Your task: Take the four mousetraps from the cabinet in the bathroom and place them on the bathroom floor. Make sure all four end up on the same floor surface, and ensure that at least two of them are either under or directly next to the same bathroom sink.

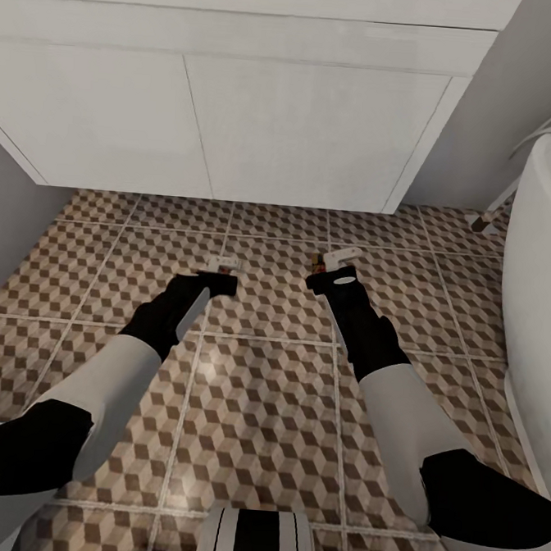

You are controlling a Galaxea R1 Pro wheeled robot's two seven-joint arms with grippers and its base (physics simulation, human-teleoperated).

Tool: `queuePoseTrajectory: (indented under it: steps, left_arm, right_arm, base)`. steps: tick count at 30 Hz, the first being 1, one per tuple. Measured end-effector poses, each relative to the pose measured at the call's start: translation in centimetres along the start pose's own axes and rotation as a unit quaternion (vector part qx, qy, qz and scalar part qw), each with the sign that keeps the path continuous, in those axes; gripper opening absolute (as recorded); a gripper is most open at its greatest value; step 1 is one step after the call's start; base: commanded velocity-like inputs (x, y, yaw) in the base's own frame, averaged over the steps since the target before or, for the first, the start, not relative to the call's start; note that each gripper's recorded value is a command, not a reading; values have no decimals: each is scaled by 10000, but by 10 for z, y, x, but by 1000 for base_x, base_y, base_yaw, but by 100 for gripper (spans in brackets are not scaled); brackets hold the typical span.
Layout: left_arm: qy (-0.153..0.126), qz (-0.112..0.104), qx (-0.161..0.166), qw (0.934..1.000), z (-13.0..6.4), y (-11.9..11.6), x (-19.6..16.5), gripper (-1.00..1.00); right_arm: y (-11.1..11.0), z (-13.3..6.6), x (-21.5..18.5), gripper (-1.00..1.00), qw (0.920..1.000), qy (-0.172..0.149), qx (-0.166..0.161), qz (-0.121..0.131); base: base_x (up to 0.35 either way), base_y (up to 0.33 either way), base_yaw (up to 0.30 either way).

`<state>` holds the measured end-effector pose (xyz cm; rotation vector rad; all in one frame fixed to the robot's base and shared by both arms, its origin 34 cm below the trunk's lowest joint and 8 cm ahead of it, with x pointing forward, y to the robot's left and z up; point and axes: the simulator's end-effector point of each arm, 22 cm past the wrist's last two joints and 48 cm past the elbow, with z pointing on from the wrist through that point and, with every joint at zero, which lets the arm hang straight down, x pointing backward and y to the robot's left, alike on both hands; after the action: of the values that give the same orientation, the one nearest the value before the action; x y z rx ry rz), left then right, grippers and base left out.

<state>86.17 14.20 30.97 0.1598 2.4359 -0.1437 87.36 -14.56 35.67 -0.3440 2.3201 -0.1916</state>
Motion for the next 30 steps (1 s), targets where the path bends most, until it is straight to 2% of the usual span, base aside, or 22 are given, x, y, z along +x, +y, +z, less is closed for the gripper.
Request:
queuePoseTrajectory:
  steps: [6, 13, 22, 30]
  left_arm:
    - [-370, 25, -64, 9993, -2, 12, -18, -100]
    - [-477, 78, 175, 9987, -4, 8, -25, -100]
    - [-727, 116, 221, 9970, -14, 7, -47, -100]
    - [-716, 103, 230, 9971, -10, 7, -45, -100]
  right_arm:
    - [0, 0, 0, -100, 10000, 1, -4, -5]
    - [3, 0, 0, -100, 10000, 0, -60, -7]
    - [11, -2, -3, -100, 9997, -33, -246, -5]
    - [12, 2, 1, -100, 9997, -8, -257, -6]
  base:
    - [0, 0, 0]
    - [0, 0, 0]
    - [0, 0, 0]
    - [0, 0, 0]
